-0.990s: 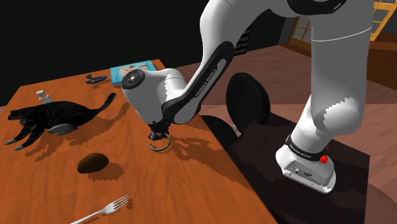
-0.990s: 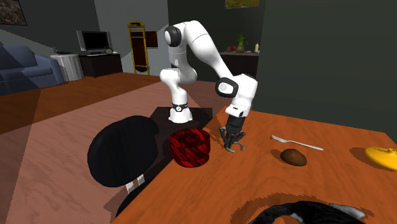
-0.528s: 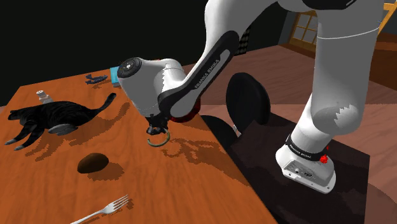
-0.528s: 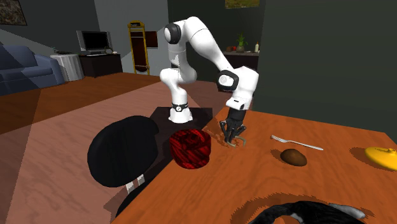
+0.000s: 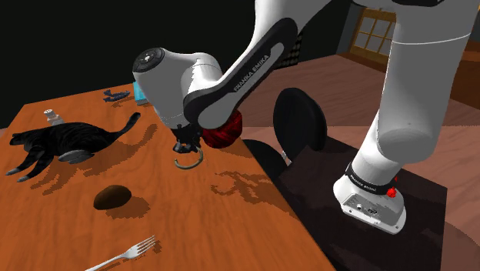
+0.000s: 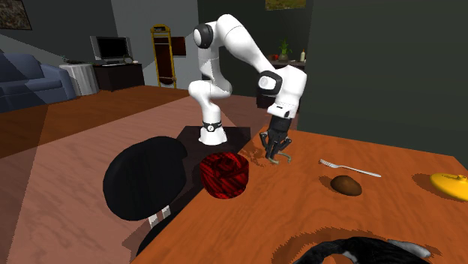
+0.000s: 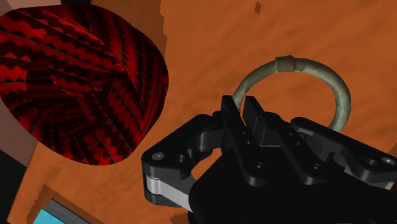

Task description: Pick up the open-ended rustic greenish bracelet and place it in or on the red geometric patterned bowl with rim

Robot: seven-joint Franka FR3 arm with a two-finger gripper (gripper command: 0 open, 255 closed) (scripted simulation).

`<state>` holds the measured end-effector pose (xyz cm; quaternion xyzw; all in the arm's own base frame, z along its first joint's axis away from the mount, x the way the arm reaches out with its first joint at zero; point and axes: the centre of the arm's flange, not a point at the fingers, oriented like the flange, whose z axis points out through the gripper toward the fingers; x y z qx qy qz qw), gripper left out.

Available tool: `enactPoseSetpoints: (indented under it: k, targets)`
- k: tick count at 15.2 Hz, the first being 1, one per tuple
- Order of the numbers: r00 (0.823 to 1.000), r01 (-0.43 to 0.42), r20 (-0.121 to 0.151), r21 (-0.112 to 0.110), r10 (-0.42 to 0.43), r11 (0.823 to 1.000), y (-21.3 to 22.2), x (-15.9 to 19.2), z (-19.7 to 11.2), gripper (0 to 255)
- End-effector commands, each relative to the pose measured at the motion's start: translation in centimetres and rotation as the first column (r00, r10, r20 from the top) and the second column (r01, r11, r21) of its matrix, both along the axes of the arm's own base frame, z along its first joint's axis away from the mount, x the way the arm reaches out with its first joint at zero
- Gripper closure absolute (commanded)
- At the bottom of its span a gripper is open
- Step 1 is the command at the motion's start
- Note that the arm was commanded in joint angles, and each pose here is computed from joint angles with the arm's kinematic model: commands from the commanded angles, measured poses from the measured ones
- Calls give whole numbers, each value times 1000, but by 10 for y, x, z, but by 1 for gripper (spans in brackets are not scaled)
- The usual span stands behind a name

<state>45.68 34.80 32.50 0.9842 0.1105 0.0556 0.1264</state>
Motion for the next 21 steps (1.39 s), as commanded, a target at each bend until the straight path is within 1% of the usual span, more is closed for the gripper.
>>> enactPoseSetpoints:
  k: [1, 16, 17, 21]
  targets:
    - [1000, 0, 0, 0, 0, 1000, 0, -1, 10, 255]
    - [1000, 0, 0, 0, 0, 1000, 0, -1, 89, 255]
    - [1000, 0, 0, 0, 0, 1000, 0, -1, 91, 255]
    - [1000, 0, 0, 0, 0, 1000, -50, 16, 94, 255]
